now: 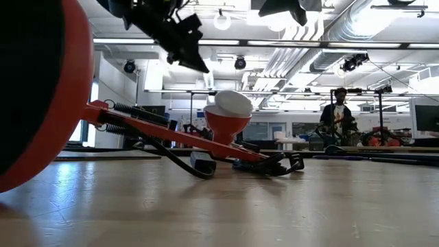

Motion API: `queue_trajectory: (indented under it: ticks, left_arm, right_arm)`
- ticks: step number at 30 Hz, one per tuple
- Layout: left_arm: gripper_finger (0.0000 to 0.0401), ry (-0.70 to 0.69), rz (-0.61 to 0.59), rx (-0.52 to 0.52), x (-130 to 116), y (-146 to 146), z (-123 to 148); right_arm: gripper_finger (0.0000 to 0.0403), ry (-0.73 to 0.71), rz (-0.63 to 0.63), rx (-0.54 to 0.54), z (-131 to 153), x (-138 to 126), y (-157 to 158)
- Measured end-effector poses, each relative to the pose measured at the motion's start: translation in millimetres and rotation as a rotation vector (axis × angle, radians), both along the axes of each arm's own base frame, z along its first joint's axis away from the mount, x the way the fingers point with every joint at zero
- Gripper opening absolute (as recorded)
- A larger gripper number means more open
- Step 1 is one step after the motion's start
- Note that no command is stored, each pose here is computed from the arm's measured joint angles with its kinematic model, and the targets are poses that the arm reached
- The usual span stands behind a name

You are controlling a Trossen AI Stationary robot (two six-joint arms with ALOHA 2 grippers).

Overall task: Screw lightbulb
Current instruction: Remove the lightbulb from the red lamp

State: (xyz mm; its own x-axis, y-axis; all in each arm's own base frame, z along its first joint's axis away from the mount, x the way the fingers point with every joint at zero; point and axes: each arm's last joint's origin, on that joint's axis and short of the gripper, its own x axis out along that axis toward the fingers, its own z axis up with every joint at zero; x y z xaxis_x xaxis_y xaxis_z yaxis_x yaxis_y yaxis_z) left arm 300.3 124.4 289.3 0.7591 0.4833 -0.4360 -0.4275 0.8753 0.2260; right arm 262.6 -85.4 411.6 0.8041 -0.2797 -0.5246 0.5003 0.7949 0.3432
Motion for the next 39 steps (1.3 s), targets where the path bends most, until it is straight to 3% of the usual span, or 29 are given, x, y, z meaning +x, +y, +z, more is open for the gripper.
queue_trajectory:
  ticks: [5, 14, 18, 23, 28, 31, 35, 39]
  left_arm:
    - [0.0, 0.142, 0.002, -0.169, -5.2, -4.4, -21.6]
    - [0.0, 0.099, -0.019, -0.335, -7.2, -20.7, -55.2]
    - [0.0, 0.032, 0.02, -0.389, -7.5, -22.8, -69.0]
    - [0.0, 0.015, 0.09, -0.46, -9.4, -22.1, -71.2]
    - [0.0, -0.058, 0.113, -0.483, 0.4, -20.7, -75.5]
    - [0.0, -0.088, 0.137, -0.517, 1.9, -20.1, -76.2]
    - [0.0001, -0.133, 0.142, -0.517, -3.5, -19.7, -64.0]
    - [0.0012, -0.151, 0.131, -0.493, -12.8, -20.8, -49.3]
  right_arm:
    - [0.0, 0.057, -0.018, -0.007, -4.2, -2.3, 2.0]
    - [0.0, 0.404, -0.109, 0.115, -52.8, 4.5, -28.0]
    - [0.0, 0.436, -0.096, 0.153, -81.2, 22.8, -65.2]
    - [0.0, 0.424, -0.049, 0.316, -121.2, 32.2, -113.7]
    - [0.0, 0.37, 0.01, 0.363, -139.5, 45.5, -126.8]
    - [0.0, 0.365, 0.041, 0.346, -138.4, 48.8, -121.9]
    - [0.0, 0.334, 0.06, 0.22, -108.0, 35.7, -111.5]
    - [0.0004, 0.332, 0.052, 0.166, -89.5, 16.7, -110.1]
